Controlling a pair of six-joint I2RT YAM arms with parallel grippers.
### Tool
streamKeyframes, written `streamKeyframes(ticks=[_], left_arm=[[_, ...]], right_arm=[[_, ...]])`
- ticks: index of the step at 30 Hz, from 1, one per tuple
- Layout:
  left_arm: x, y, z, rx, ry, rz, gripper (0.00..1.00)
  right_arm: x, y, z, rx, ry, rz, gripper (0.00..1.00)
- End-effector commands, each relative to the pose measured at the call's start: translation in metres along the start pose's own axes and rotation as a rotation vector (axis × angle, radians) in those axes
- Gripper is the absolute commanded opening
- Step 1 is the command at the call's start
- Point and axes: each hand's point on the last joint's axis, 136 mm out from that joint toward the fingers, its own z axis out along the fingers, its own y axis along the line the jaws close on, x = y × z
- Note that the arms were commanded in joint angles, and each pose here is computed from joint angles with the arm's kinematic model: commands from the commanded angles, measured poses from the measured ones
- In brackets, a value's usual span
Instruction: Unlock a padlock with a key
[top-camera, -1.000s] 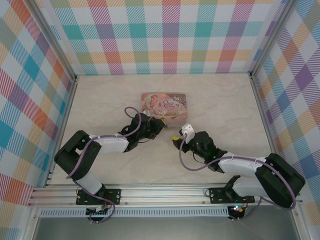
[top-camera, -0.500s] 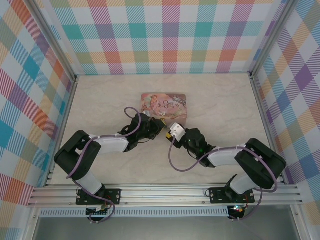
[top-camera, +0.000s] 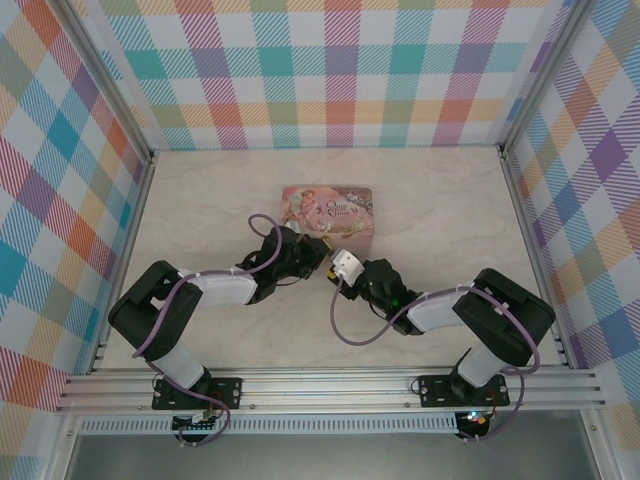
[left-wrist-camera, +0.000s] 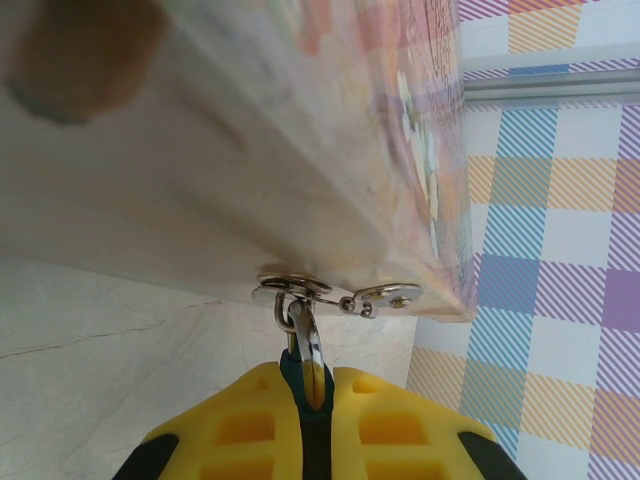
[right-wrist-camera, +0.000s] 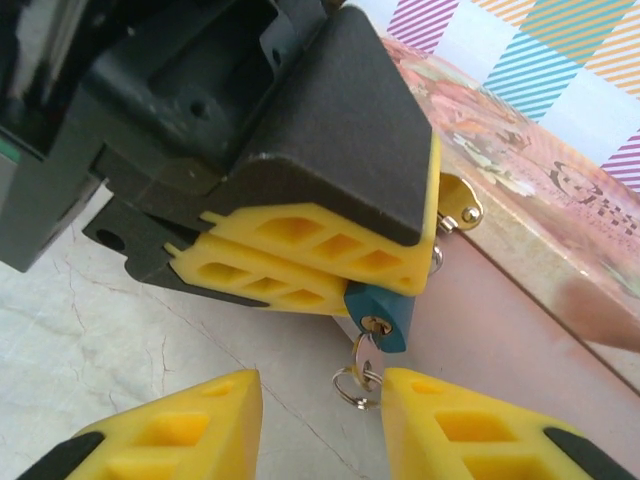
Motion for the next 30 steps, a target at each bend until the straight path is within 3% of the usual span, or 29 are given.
streamKeyframes(ticks=[1,8,18,30], left_arm=[[-0.008,-0.037,-0.005,0.125,-0.020,0.001,0.00],[-0.007,-0.038,-0.005,0.131,-0.014,0.001,0.00],[-0.007,-0.035,-0.007,0.128,-0.016,-0.002,0.00],[-0.007,-0.035,-0.006,0.129,-0.018,-0.003,0.00]], right_arm=[[-0.024,-0.008,0.005,0.038,-0.075,0.017,0.35],[-0.029,-0.013,0.007,0.064,-0.091,0.022,0.33],[-0.029,-0.015,0.013,0.081,-0.087,0.036,0.17],[-0.014,-0.017,0.007,0.101,-0.042,0.045,0.15]])
